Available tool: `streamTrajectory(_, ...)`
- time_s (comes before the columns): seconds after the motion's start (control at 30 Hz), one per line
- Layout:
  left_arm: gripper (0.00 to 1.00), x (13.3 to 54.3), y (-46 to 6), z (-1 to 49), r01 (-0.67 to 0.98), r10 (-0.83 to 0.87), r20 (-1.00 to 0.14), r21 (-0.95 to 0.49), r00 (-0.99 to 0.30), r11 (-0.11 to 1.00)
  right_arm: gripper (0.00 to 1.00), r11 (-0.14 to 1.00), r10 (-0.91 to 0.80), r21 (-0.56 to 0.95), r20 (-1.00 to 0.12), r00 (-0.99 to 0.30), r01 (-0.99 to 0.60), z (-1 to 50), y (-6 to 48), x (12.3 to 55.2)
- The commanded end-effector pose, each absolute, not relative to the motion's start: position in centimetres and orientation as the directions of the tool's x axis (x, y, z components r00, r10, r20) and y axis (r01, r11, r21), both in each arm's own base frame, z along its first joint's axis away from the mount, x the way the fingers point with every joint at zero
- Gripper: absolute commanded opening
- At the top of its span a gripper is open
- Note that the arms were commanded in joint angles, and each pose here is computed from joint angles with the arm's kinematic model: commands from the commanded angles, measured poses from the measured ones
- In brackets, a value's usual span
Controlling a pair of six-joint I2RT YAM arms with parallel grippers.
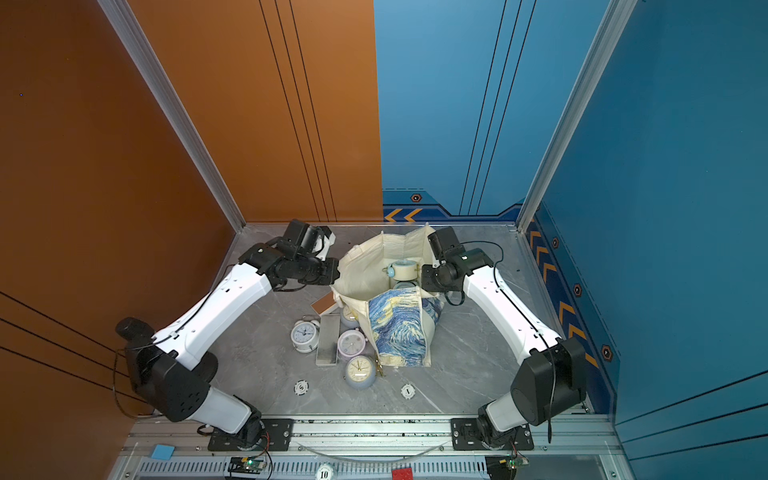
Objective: Put the alarm clock into the canvas bag
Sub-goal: Adjust the canvas bag at the center of the board.
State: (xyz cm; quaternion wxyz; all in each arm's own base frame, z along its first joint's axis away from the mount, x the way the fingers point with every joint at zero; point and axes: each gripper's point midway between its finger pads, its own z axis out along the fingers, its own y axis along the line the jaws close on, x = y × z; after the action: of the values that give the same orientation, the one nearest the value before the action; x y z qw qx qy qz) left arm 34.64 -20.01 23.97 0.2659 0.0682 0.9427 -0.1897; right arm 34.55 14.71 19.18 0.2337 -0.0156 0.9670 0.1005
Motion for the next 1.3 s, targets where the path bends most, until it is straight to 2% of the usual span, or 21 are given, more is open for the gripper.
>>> streamTrajectory(0.0,0.0,35.0,-19.4,27.2,0.252,0.0,-0.607,-0.33,-0.795,0.91,0.04,0.977,0.021,0.198,-0.462,-0.887,-0.08,19.7,15.5,34.8)
streamTrajectory(0.37,0.0,33.9,-31.3,29.6,0.475,0.129,-0.628,-0.42,-0.767,0.774,0.04,0.987,0.159,0.072,-0.483,-0.861,0.142,22.0,3.6,31.7)
streamTrajectory(0.63,0.0,34.3,-39.3,29.8,0.571,0.196,-0.651,-0.434,-0.734,0.696,0.04,0.965,0.243,0.029,-0.476,-0.845,0.261,21.8,-2.0,29.9)
streamTrajectory(0.83,0.0,34.2,-42.6,30.7,0.611,0.206,-0.67,-0.45,-0.713,0.651,0.04,0.945,0.297,0.027,-0.49,-0.82,0.327,22.2,-4.4,29.5)
streamTrajectory(1.27,0.0,33.3,-44.4,32.2,0.653,0.198,-0.708,-0.456,-0.678,0.605,0.02,0.923,0.32,-0.022,-0.513,-0.797,0.384,22.6,-6.2,29.7)
